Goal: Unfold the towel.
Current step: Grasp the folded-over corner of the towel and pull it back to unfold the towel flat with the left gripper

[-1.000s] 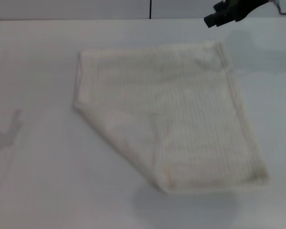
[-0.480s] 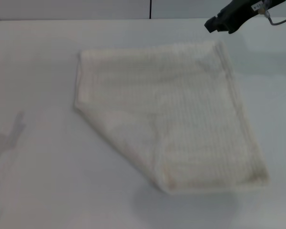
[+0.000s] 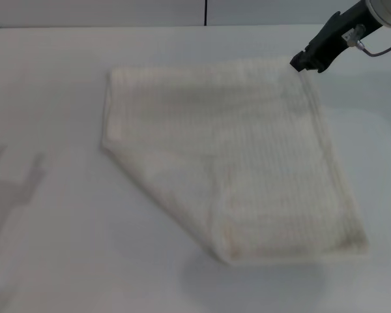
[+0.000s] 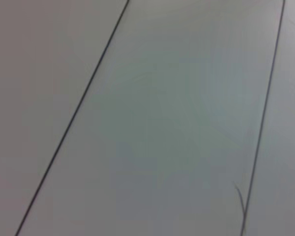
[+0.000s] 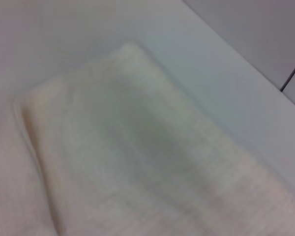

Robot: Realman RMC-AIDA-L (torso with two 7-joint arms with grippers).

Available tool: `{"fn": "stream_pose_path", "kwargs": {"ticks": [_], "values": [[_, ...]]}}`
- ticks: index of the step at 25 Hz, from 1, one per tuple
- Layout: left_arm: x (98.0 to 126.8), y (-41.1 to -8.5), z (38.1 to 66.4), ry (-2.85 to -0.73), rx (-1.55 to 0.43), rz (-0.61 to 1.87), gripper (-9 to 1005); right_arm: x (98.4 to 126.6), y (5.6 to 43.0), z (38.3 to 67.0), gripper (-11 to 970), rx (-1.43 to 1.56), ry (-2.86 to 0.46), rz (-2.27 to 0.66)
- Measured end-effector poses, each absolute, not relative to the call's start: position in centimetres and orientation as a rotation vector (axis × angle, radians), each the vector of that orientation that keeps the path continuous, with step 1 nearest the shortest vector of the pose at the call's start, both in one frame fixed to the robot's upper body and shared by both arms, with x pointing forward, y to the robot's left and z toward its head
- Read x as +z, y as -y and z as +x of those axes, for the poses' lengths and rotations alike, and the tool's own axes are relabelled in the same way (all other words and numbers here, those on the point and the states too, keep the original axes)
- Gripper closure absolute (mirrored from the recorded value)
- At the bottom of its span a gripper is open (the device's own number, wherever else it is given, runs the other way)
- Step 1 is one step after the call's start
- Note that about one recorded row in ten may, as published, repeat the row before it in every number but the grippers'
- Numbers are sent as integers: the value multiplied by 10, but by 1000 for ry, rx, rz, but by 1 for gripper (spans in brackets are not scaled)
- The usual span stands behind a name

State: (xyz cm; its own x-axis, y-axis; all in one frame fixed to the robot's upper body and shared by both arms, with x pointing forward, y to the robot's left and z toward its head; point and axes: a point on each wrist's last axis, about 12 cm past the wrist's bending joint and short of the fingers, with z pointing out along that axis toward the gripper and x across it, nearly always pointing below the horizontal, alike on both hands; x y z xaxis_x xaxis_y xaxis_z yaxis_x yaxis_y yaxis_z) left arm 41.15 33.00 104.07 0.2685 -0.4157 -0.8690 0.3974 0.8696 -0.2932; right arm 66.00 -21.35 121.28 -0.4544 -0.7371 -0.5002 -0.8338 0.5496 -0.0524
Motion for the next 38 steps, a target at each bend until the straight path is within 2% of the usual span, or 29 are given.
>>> {"fn": "stream_pose_path", "kwargs": {"ticks": [8, 12, 18, 26, 30, 33, 38], "values": [[1045, -324, 422, -1195, -606, 114, 216, 1192, 210, 652, 960, 243, -2386, -1325], [1052, -321, 440, -1207, -673, 213, 219, 1175, 212, 646, 960, 263, -2399, -1278], [1054, -316, 455, -1231, -688, 242, 223, 1141, 227, 634, 960, 359, -2312, -1053], [1055, -317, 469, -1270, -672, 251, 229, 1103, 265, 602, 960, 603, -2079, -802], [1067, -321, 487, -1283, -746, 240, 231, 1105, 273, 599, 960, 649, -2094, -781], [1076, -323, 499, -1303, -797, 255, 233, 1121, 272, 604, 960, 658, -2151, -837], [1089, -317, 517, -1394, -880, 358, 237, 1152, 267, 621, 960, 511, -2323, -975]]}}
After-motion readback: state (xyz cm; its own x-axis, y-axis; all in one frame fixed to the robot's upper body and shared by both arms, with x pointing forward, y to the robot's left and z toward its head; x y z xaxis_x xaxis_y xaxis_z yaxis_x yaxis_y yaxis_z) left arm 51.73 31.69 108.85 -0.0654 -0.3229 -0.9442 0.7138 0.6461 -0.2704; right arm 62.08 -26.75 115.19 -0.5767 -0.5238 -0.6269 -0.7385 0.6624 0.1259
